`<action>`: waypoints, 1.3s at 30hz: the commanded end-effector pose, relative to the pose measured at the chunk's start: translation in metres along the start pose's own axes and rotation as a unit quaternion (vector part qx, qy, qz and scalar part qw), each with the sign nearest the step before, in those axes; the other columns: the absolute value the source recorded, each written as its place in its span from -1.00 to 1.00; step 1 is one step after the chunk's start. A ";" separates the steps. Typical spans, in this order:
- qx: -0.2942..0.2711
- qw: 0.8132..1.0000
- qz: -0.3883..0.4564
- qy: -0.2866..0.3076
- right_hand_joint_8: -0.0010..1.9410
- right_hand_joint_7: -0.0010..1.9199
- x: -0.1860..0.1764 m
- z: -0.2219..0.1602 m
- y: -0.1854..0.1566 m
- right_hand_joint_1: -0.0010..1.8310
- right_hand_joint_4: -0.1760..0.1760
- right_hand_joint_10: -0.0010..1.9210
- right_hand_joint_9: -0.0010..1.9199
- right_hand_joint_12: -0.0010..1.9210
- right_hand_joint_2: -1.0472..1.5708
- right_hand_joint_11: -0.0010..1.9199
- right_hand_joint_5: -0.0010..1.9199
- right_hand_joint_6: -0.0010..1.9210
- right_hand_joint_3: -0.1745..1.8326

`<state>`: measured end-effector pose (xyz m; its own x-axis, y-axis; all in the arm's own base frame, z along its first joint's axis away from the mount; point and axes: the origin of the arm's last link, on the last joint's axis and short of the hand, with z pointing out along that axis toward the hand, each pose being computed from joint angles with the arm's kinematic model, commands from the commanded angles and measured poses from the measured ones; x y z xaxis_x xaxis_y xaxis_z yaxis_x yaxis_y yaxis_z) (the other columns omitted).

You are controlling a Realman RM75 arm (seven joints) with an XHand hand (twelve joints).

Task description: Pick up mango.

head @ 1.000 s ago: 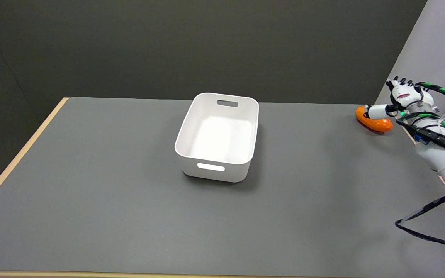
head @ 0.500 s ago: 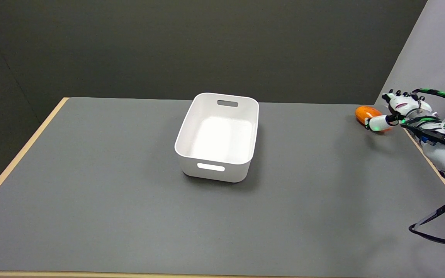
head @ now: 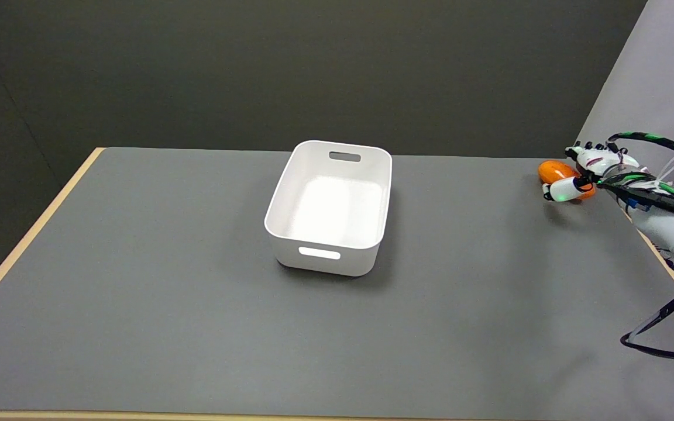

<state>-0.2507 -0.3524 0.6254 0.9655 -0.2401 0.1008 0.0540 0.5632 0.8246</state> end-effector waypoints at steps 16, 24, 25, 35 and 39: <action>-0.041 0.998 -0.036 -0.016 -0.72 -0.88 0.010 0.028 -0.017 -0.39 -0.07 -0.36 -0.88 0.12 0.28 -0.96 -0.92 -0.76 0.16; -0.047 0.998 -0.037 -0.017 -0.57 -0.64 0.007 0.028 -0.015 -0.16 -0.12 -0.15 -0.64 0.41 0.35 -0.85 -0.81 -0.57 0.13; -0.047 0.998 -0.038 -0.018 -0.53 -0.59 0.005 0.028 -0.015 -0.10 -0.14 -0.08 -0.60 0.50 0.36 -0.83 -0.78 -0.56 0.11; -0.048 0.998 -0.032 -0.020 0.51 -0.21 -0.001 0.026 -0.015 0.24 -0.78 0.43 -0.27 0.99 0.81 -1.00 -0.55 0.78 -0.79; -0.044 0.998 -0.031 -0.019 0.54 -0.19 -0.001 0.026 -0.018 0.26 -0.86 0.64 -0.22 1.00 0.79 -0.98 -0.53 0.71 -0.76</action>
<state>-0.2541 -0.3821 0.6278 0.9520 -0.2984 0.0689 0.1357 0.6127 0.7786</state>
